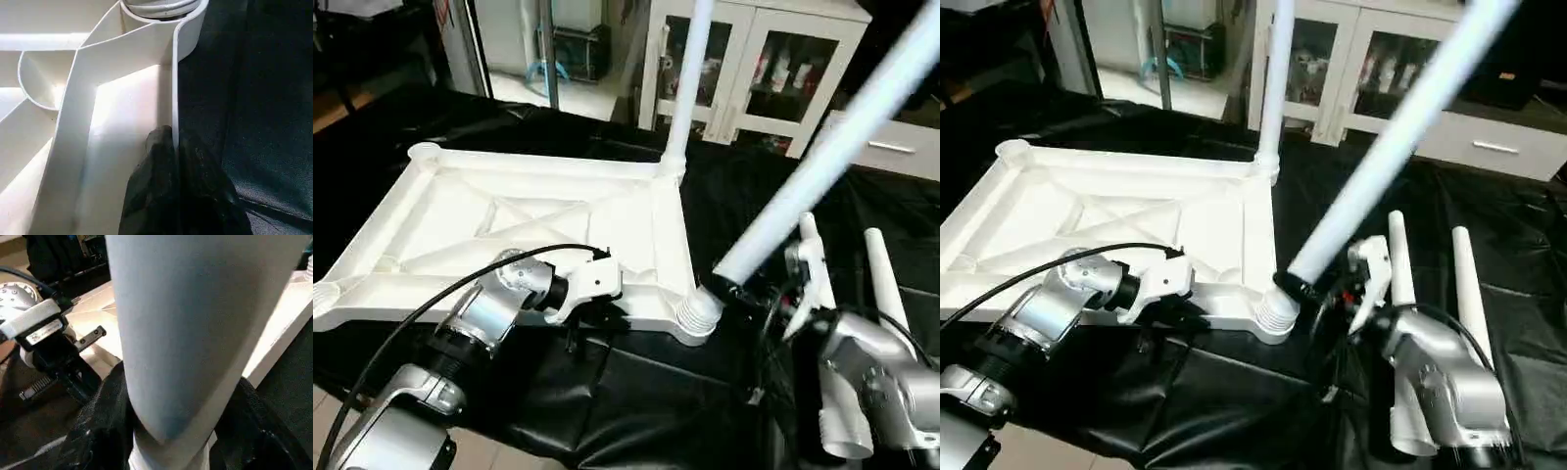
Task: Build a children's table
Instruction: Insert table leg to table base
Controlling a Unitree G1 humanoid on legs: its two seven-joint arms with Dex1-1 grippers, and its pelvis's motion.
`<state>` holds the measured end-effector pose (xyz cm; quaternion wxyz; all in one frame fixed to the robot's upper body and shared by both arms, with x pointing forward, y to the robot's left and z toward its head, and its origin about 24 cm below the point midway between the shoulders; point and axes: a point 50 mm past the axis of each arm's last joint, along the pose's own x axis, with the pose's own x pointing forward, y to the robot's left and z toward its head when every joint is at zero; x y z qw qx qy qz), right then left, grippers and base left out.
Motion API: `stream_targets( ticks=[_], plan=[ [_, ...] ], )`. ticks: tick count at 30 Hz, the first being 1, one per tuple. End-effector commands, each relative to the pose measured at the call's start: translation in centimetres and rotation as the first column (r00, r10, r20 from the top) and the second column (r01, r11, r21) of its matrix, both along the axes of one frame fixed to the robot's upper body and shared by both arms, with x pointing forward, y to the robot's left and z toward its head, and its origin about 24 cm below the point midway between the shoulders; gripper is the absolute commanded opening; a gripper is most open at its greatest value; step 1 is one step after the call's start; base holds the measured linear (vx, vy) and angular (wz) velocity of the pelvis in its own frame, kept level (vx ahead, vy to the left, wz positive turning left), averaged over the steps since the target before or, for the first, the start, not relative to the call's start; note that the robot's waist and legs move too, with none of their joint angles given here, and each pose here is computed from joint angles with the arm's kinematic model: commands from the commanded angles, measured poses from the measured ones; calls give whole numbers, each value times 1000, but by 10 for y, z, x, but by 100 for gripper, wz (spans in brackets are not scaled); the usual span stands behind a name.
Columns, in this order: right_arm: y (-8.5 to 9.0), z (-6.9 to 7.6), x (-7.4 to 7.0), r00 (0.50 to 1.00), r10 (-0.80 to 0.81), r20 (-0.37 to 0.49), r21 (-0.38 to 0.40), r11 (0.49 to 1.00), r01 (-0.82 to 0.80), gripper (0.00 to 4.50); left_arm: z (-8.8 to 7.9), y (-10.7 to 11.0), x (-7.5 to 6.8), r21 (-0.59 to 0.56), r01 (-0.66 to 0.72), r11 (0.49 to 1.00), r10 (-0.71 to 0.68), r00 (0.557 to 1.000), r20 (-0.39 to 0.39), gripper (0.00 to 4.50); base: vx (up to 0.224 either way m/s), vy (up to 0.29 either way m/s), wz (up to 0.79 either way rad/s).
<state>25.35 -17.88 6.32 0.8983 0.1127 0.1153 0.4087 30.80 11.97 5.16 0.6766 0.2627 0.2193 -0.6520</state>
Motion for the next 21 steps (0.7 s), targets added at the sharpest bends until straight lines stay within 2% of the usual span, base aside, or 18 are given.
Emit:
stream_targets(
  ticks=[1, 13, 21],
  plan=[
    [-1, -28, -14, 990, 6, -138, -84, 996, -18, 184, -13, 7, -5, 20, -28, 999, 29, 999, -47, 0, 0, 0, 0],
    [11, -30, -23, 973, 173, -154, -247, 947, -207, 184, -14, 8, -4, 32, -32, 999, 33, 999, -39, 0, 0, 0, 0],
    [14, -26, -15, 967, 188, -174, -257, 939, -229, 184, -14, 9, -4, 36, -38, 999, 40, 998, -38, 0, 0, 0, 0]
  ],
)
